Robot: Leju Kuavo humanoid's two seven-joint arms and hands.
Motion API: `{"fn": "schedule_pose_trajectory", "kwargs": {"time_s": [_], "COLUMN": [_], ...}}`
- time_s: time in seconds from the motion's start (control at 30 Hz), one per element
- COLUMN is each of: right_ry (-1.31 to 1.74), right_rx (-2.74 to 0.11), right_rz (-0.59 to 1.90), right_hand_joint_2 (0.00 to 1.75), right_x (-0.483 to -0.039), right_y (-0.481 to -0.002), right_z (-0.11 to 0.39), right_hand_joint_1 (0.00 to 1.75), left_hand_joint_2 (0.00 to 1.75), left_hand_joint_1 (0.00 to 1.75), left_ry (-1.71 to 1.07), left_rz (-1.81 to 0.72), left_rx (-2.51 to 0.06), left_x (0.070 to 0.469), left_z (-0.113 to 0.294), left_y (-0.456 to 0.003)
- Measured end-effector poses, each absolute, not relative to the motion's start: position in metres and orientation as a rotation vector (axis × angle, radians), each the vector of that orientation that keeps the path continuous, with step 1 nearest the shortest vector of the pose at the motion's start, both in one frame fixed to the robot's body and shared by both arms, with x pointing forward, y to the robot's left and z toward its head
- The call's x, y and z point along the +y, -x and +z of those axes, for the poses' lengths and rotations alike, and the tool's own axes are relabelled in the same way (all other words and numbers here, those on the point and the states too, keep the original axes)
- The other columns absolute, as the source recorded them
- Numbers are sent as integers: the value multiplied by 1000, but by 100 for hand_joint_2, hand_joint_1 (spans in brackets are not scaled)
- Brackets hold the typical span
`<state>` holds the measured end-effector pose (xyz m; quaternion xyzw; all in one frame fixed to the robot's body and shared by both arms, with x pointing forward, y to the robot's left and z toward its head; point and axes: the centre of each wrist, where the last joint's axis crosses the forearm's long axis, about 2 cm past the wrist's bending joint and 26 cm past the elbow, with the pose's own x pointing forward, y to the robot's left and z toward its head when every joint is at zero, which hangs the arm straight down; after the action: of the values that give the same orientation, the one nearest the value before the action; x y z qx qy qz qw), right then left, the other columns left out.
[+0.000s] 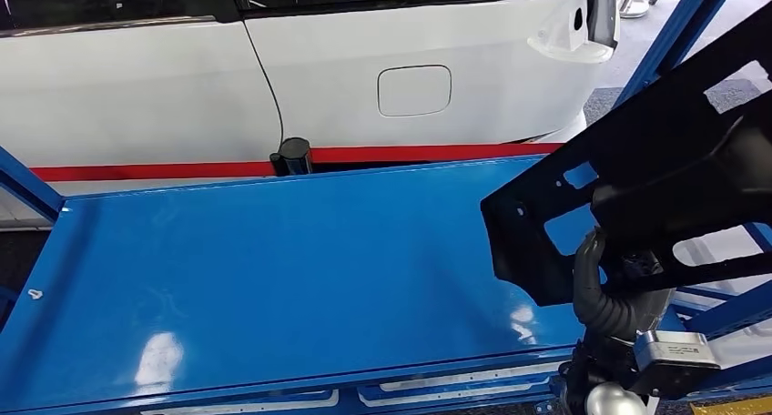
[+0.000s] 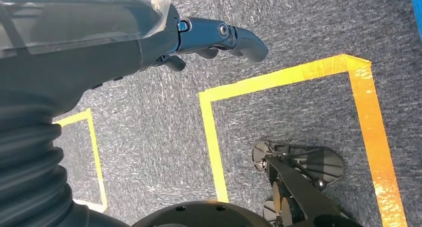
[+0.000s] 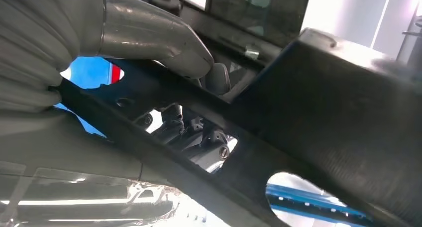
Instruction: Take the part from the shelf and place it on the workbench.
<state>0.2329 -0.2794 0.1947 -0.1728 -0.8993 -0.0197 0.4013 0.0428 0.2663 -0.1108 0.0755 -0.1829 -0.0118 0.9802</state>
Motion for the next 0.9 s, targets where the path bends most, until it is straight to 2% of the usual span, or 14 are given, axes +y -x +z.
{"fn": "schedule_pose_trajectory", "kwargs": {"time_s": [0.9], "right_ry": [455], "right_rx": [-2278], "right_rz": [-69], "right_hand_joint_2": [175], "right_x": [-280], "right_y": [-230], "right_z": [195], "right_hand_joint_1": [175], "left_hand_joint_2": [175], "left_hand_joint_1": [0], "left_ry": [-142], "left_rz": [21], "left_rx": [-359], "left_x": [268], "left_z": [-111], "left_y": [-42]}}
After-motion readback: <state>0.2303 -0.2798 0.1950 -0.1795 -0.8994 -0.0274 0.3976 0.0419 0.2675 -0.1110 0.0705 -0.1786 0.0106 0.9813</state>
